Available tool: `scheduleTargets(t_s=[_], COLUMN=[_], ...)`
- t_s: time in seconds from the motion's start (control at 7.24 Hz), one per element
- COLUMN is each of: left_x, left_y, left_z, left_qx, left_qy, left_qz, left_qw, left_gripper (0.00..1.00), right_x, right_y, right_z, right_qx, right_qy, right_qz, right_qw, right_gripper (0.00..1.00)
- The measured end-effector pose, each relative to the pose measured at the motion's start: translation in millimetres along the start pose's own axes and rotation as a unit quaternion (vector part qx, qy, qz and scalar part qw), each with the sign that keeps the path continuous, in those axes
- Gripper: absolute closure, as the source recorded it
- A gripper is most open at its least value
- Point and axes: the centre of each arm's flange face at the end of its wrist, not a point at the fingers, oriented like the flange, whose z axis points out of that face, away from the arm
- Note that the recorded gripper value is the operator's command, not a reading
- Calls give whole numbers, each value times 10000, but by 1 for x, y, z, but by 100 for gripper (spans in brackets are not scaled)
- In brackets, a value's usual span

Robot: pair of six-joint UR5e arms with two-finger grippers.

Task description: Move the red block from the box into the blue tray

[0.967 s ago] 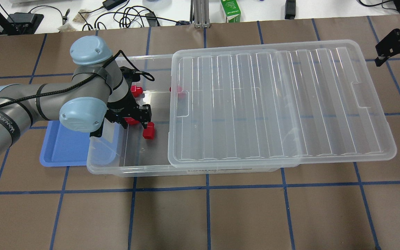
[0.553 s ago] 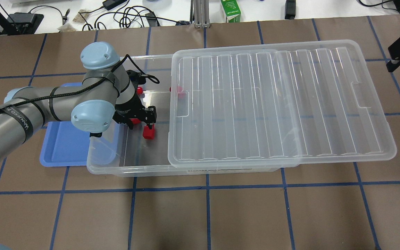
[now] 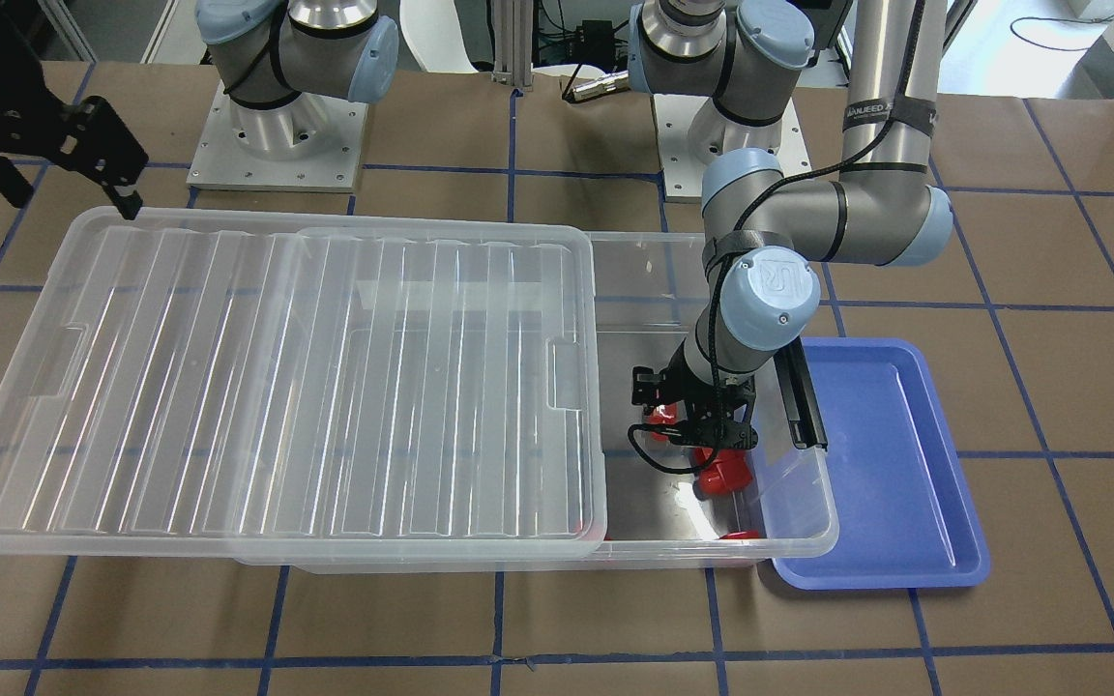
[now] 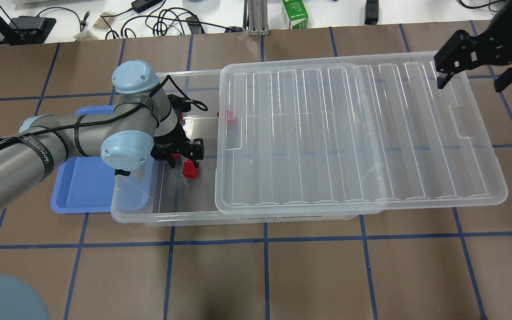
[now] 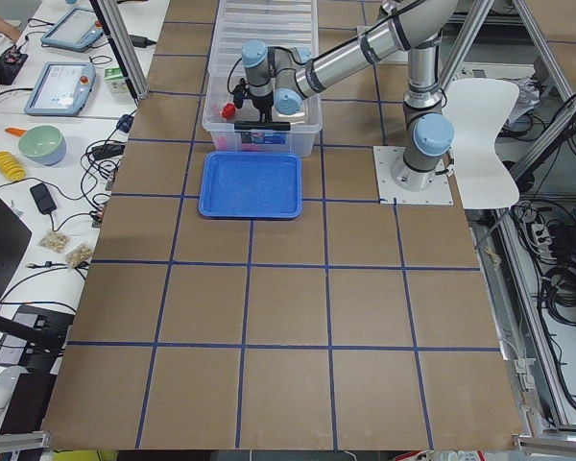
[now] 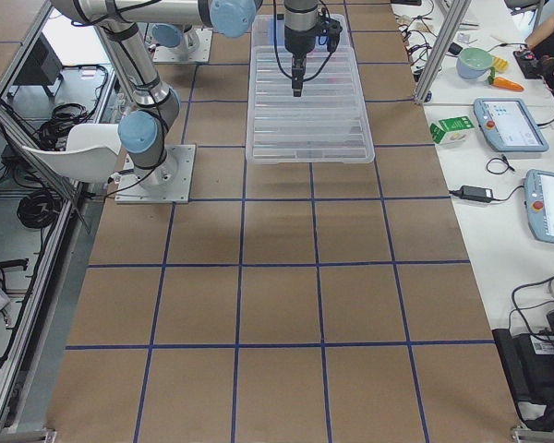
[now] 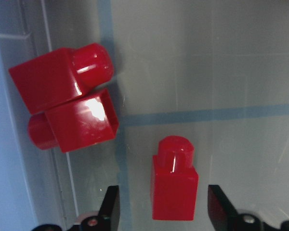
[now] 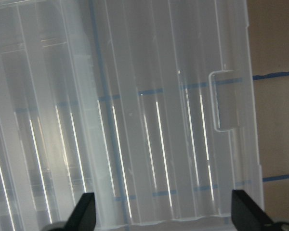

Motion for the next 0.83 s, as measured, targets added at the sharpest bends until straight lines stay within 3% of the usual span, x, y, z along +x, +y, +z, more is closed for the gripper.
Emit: scheduleTargets(t_s=[0.28, 0.41, 0.55, 0.69, 0.83], left_x=[0, 1, 1, 1, 2], left_y=[-3, -3, -4, -4, -5], left_z=[10, 12, 14, 16, 16], left_qx=[-52, -69, -84, -91, -89], left_qy=[4, 6, 10, 15, 24], left_qz=[1, 6, 8, 2, -32], left_qw=[10000, 10000, 10000, 10000, 10000], left_gripper=[30, 44, 77, 100, 100], right_x=[-50, -64, -72, -75, -76], right_y=[10, 10, 10, 10, 10], right_z=[3, 7, 9, 10, 11], right_qx=[21, 49, 60, 66, 57], right_qy=[-46, -61, -57, -44, -37], right_qz=[13, -84, -165, -206, -222], right_qw=[10000, 9999, 9998, 9998, 9997], right_gripper=[0, 0, 0, 0, 0])
